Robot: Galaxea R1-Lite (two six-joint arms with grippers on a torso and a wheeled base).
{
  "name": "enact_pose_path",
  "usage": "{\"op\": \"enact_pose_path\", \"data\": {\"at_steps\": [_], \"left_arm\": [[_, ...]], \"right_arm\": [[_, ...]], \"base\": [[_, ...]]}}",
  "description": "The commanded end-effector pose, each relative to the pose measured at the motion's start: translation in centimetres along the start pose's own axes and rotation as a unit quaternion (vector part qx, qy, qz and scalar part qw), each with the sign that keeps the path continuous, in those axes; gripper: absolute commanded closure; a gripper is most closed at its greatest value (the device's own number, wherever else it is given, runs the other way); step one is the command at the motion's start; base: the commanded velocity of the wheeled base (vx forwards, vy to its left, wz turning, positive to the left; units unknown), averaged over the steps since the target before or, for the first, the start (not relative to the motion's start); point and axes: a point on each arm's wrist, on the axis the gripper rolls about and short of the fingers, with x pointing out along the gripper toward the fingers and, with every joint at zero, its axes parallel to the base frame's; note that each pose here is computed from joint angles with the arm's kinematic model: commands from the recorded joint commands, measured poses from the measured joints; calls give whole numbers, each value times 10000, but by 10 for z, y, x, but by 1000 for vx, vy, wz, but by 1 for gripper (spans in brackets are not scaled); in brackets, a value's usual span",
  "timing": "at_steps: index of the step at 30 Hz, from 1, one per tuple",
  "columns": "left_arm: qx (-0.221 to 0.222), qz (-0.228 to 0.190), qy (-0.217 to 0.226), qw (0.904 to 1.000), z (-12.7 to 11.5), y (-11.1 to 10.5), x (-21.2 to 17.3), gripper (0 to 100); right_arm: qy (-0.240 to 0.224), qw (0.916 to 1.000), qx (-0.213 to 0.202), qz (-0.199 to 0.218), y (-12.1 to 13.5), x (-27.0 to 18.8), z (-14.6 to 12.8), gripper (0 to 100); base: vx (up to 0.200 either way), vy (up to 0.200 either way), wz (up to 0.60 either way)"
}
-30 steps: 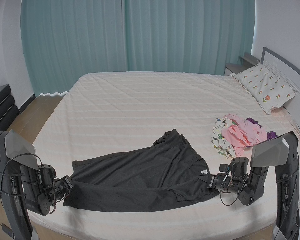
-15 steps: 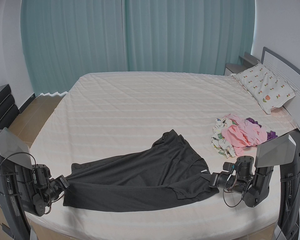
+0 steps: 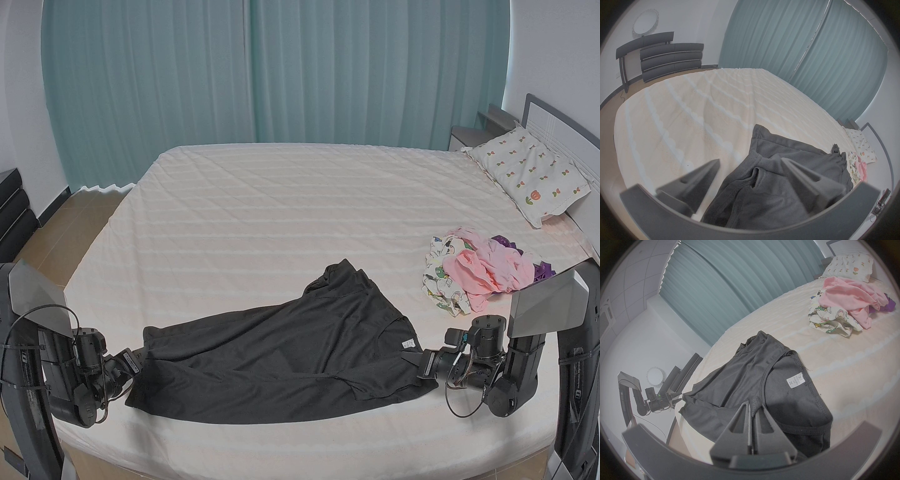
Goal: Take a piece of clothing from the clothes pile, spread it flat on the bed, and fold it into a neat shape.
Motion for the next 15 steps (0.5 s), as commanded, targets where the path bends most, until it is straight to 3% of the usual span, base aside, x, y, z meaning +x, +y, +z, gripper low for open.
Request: {"op": "enact_pose_path", "data": {"at_steps": [1,5,9,10,12,13,15], "left_arm": [[-23,-37,-46,10000,0,1,8,0],[-29,-404,2,9992,6,-2,3,0],[-51,-1103,61,9939,21,-5,-8,0],[17,-1370,61,9906,28,-5,-12,0],[149,-1452,57,9893,29,-4,-13,0],[559,-1465,32,9876,29,-3,-12,0],[900,-1480,111,9848,26,0,-13,0]], "right_arm": [[61,10000,11,0,-1,3,-5,100],[61,10000,11,0,-2,3,-6,100],[61,10000,11,0,-2,3,-6,100],[68,10000,13,-3,-2,3,-6,100],[61,10000,11,0,-2,3,-6,100],[59,10000,5,9,-1,3,-6,100],[52,10000,3,13,-1,3,-5,100]], "base": [[0,0,0],[0,0,0],[0,0,0],[0,0,0],[0,0,0],[0,0,0],[0,0,0]]}}
